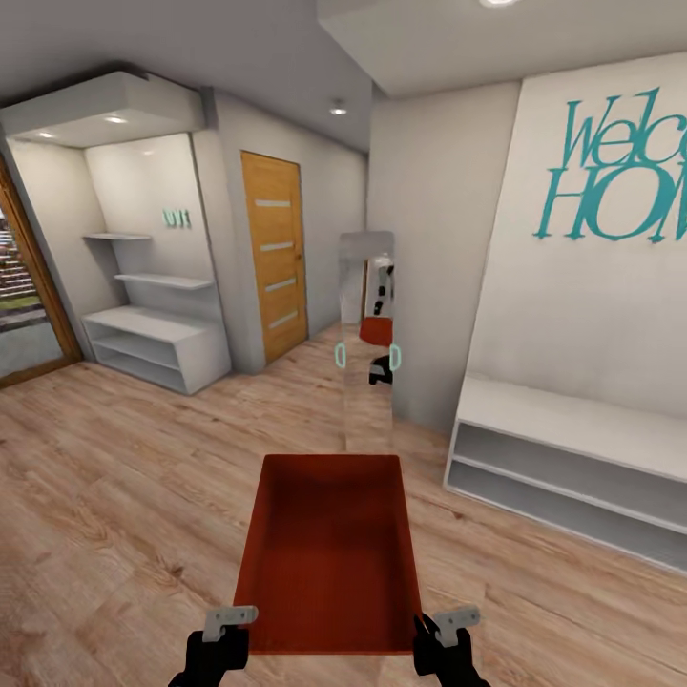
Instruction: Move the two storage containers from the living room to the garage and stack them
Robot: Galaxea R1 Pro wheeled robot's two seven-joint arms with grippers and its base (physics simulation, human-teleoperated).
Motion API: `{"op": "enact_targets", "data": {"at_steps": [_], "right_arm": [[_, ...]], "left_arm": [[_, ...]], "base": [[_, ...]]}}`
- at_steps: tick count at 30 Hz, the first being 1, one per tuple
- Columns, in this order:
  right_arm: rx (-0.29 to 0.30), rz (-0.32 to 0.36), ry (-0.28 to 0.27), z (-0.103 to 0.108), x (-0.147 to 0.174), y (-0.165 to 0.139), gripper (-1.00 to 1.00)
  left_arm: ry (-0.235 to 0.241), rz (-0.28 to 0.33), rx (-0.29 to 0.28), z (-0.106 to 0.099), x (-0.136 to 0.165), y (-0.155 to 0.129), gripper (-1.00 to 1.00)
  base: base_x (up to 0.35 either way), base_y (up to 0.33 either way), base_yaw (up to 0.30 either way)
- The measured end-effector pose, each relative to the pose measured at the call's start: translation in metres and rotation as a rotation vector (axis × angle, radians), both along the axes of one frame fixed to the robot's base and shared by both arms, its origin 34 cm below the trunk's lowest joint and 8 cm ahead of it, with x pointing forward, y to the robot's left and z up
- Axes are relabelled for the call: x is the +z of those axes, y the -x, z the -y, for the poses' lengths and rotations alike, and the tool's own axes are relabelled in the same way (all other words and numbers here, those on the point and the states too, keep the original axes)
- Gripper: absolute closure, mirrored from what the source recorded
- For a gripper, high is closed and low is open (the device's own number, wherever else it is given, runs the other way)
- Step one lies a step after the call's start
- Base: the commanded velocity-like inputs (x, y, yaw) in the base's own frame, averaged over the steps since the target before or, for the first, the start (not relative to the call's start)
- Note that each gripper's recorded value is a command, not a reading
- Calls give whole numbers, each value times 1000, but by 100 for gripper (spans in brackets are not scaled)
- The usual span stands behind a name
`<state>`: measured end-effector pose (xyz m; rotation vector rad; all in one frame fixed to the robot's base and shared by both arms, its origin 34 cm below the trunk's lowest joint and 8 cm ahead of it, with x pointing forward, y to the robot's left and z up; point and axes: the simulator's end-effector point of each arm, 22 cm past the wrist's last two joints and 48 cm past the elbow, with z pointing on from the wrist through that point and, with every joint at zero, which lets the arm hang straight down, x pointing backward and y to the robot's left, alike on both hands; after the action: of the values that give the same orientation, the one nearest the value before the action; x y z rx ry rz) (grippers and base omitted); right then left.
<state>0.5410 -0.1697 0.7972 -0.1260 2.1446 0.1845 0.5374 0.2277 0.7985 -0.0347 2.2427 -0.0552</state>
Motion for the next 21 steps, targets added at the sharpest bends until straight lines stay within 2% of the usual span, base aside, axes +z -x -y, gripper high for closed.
{"op": "enact_targets", "data": {"at_steps": [13,21], "right_arm": [[1,0,1,0,0,0,100],[0,0,0,0,0,0,100]], "left_arm": [[1,0,1,0,0,0,100],[0,0,0,0,0,0,100]], "base": [[326,0,260],[326,0,42]]}}
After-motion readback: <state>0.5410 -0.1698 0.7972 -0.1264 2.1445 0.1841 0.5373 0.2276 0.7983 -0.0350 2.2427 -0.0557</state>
